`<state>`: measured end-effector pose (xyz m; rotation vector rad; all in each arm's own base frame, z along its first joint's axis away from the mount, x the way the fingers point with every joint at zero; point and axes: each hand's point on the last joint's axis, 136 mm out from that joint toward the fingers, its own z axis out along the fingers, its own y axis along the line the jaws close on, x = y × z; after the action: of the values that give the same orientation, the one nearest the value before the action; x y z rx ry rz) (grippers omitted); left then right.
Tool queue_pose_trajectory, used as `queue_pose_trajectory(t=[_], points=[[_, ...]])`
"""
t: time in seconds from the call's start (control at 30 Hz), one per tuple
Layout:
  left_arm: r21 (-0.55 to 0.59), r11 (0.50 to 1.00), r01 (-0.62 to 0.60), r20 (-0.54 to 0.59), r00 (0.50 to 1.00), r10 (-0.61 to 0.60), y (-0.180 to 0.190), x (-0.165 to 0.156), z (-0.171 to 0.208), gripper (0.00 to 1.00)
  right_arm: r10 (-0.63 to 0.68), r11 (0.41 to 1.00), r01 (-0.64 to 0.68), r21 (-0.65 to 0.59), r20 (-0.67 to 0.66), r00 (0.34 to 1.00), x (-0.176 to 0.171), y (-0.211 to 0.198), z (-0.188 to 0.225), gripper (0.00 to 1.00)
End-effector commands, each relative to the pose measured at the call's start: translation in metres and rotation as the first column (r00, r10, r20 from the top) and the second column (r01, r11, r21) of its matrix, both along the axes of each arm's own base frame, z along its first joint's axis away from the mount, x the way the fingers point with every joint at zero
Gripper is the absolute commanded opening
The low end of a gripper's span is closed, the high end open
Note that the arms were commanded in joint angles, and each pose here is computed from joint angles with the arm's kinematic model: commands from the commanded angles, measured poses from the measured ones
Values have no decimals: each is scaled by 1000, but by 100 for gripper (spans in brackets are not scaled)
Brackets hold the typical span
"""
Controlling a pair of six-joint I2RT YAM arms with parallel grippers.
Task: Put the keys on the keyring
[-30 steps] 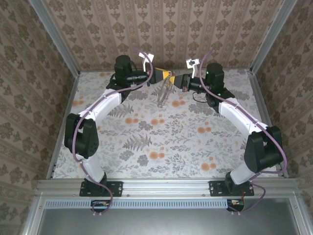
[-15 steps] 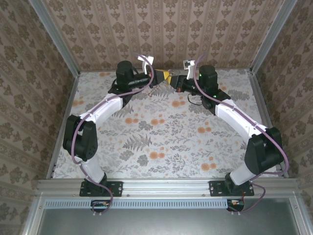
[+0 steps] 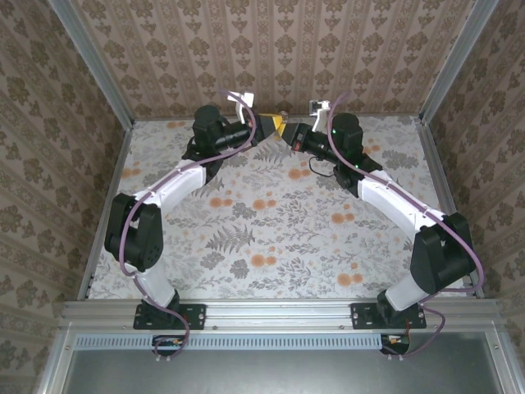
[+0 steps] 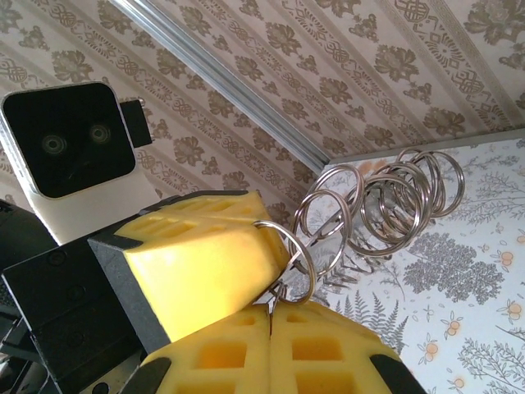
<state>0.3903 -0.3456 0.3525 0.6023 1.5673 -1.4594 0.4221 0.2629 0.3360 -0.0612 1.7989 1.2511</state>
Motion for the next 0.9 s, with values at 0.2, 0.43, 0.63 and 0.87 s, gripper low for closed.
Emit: queue_pose_trajectory(t=[0.2, 0.43, 0.63, 0.87], points=[[-77, 996, 39, 21, 999, -38, -4, -16, 22, 0, 52, 998, -54, 15, 117, 992, -45, -27, 42, 32], [-121, 991, 59, -1, 998, -60, -4, -15, 25, 0, -93, 995, 86, 47, 164, 982, -44, -70, 61, 33], [-164, 985, 59, -14, 998, -62, -3, -13, 31, 0, -78, 994, 63, 85, 198, 977, -31, -67, 68, 29], [-203, 977, 62, -30, 997, -69, -3, -10, 35, 0, -32, 987, -2, 160, 210, 977, -11, -53, 64, 31]])
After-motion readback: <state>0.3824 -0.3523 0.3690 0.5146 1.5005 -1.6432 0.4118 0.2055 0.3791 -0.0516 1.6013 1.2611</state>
